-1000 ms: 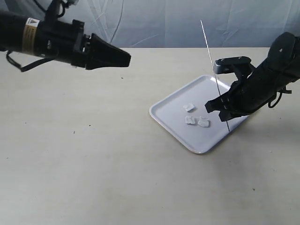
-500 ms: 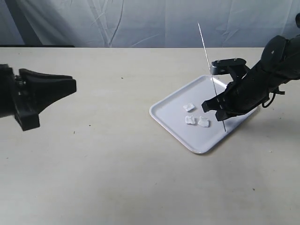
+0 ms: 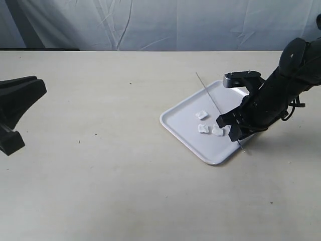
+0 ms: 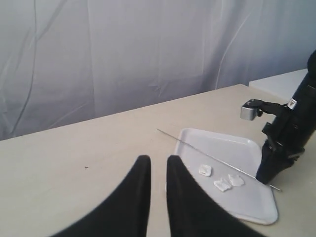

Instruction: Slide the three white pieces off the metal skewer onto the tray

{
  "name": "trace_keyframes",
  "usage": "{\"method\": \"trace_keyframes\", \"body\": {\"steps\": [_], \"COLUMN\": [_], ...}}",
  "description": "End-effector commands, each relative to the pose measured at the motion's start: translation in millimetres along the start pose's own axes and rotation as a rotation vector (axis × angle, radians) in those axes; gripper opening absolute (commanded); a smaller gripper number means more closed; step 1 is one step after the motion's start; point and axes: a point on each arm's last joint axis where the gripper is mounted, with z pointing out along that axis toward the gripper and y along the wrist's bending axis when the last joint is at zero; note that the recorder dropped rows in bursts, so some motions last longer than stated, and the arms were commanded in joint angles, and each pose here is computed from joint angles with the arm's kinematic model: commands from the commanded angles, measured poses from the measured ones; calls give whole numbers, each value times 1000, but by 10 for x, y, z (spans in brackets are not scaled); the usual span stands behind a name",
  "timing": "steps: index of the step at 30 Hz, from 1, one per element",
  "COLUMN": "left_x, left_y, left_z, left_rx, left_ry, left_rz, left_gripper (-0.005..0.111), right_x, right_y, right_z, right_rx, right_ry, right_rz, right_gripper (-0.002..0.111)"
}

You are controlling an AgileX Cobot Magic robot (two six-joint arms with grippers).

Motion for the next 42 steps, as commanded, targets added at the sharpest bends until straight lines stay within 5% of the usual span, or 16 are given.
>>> {"method": "trace_keyframes", "body": {"steps": [1,10,13,21,27,33,42], "left_x": [3,-24,4,363,358,417,388], "left_y": [90,142,70,-157,-318,-241,-318], "left_z": [-18,-67,-154,-517,-670,-743,-727], "left_rx": [-108,-202,-205,-258,-226,-349,-259], "left_ry": [-12,-9,-46,-184,-267,-246,-276], "left_rz": [-62,114,106,-58,33,-59,-64], "left_gripper": [13,13,13,13,13,13,13], "right_x": [-5,-36,48,428,916,1544,2429], "right_y": [9,195,314,602,729,799,1009], "right_z": [-25,-788,-1152,-1944,-2245,-2329,-2558], "right_rx": [-7,33,34,34,68,114,95], "right_ry": [7,-141,-208,-358,-404,-425,-718], "right_rz": [-7,-114,-144,-202,-243,-261,-230], "right_gripper": [19,19,20,42,42,42,42]}}
